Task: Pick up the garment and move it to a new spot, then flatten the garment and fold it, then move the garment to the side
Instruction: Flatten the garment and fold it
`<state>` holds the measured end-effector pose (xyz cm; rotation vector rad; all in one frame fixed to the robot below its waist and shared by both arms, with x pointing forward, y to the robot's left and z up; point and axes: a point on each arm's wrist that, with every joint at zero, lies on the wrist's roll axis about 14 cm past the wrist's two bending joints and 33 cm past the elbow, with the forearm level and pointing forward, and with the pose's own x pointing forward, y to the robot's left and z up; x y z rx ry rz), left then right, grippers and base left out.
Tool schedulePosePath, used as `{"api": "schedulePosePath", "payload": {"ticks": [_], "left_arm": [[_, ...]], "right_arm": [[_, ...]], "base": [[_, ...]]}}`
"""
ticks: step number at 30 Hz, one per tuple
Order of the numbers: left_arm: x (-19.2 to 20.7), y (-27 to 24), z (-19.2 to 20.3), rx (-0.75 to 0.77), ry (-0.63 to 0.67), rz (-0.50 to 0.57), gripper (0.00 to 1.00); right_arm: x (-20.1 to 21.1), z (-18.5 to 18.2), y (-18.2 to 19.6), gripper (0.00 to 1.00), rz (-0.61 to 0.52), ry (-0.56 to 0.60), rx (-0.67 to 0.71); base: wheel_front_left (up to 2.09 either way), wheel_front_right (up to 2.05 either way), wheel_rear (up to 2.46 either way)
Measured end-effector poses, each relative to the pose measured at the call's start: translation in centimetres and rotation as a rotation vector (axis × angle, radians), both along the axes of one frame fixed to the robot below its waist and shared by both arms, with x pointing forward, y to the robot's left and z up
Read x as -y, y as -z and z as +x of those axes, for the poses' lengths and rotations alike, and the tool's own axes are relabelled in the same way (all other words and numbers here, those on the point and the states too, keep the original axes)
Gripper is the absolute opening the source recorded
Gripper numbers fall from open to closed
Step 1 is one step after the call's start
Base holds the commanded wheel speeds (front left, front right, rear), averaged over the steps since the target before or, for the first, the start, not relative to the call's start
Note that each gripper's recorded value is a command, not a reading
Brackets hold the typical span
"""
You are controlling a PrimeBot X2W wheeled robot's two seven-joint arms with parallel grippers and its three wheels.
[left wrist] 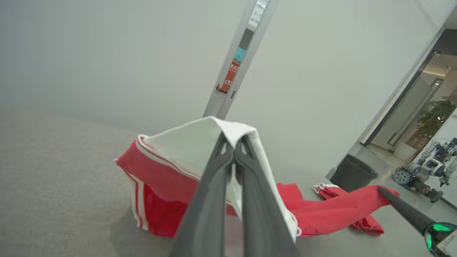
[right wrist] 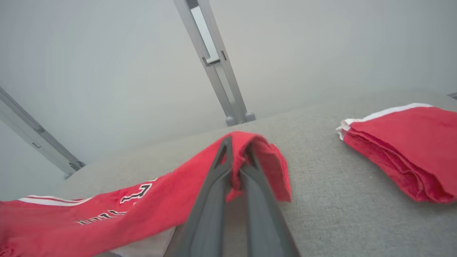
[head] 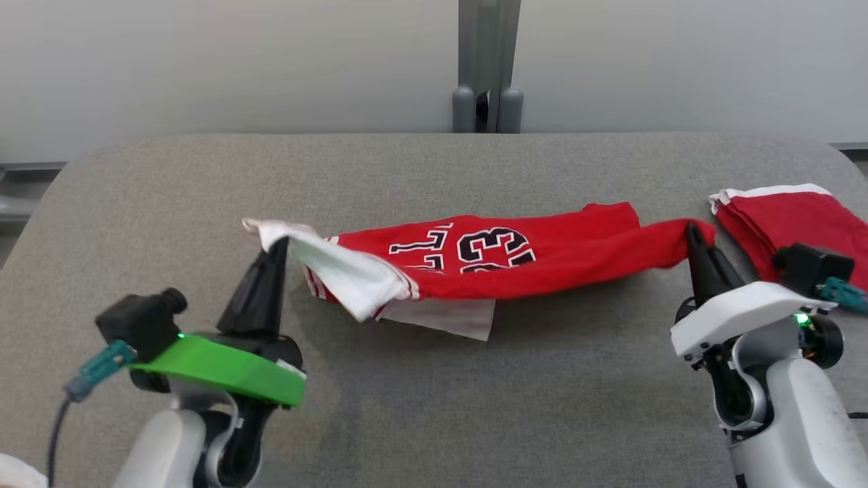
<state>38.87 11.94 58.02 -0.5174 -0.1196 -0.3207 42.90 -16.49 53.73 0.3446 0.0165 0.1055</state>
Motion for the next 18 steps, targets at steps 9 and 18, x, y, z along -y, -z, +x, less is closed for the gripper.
{"api": "schedulePosePath", "payload": {"ticks": [9,18], "left_arm": [[-0.4,-15.4,-3.8,0.376,0.068,-0.004,0.00],[1.6,-26.0,-9.1,0.634,0.192,0.015,0.00]], "right_arm": [[3.7,-6.7,-14.9,0.00,0.059,0.041,0.384],[7.0,-15.0,-23.4,0.00,0.010,0.114,0.632]], "base": [[0.00,0.00,0.00],[0.00,0.00,0.00]]}}
